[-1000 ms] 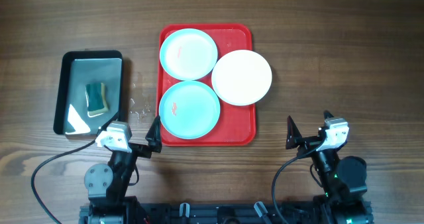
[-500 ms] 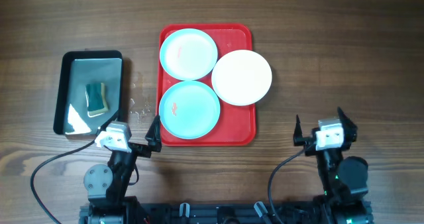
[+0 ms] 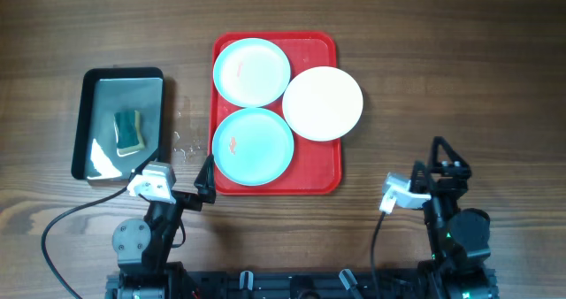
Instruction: Clean dirty plates on tray and stack at the side
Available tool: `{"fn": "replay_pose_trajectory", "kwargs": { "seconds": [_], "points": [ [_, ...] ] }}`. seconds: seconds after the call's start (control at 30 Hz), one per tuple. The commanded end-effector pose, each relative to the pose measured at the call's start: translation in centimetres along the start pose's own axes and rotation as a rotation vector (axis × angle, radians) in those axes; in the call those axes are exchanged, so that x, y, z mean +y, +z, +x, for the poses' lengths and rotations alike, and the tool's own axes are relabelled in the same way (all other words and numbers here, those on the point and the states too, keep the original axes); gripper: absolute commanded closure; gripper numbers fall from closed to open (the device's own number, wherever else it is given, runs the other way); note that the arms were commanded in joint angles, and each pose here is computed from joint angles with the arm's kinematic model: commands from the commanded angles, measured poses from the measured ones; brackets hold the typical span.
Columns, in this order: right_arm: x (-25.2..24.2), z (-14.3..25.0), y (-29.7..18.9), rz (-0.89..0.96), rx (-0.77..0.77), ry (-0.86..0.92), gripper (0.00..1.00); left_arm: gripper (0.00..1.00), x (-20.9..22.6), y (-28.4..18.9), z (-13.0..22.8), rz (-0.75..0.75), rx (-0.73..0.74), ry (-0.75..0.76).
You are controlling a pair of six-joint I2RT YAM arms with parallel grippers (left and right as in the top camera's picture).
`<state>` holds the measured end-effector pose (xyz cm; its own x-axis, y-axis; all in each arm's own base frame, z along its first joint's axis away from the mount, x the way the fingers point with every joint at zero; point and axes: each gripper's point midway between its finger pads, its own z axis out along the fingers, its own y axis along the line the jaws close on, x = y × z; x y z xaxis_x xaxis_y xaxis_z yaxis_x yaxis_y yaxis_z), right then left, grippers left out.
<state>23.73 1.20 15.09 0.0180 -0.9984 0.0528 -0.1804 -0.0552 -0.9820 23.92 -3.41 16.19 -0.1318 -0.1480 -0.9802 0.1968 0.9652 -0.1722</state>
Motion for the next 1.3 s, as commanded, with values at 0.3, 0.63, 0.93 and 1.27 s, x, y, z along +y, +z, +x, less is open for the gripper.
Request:
{"fn": "replay_pose_trajectory", "kwargs": {
  "seconds": [0.3, 0.63, 0.93, 1.27],
  "points": [
    [-0.7, 0.0, -0.2, 0.019, 0.007, -0.52, 0.0, 0.0, 0.2, 0.0, 0.2, -0.009, 0.0, 0.013],
    [-0.7, -3.4, -0.5, 0.071, -0.192, -0.521, 0.0, 0.0, 0.2, 0.0, 0.2, -0.009, -0.001, 0.013],
    [-0.9, -6.3, -1.4, 0.127, -0.357, -0.518, 0.0, 0.0, 0.2, 0.0, 0.2, -0.009, -0.001, 0.013],
    [-4.9, -6.3, -1.5, 0.116, -0.413, 0.376, 0.0, 0.0, 0.2, 0.0, 0.2, -0.009, 0.0, 0.013]
  ]
}}
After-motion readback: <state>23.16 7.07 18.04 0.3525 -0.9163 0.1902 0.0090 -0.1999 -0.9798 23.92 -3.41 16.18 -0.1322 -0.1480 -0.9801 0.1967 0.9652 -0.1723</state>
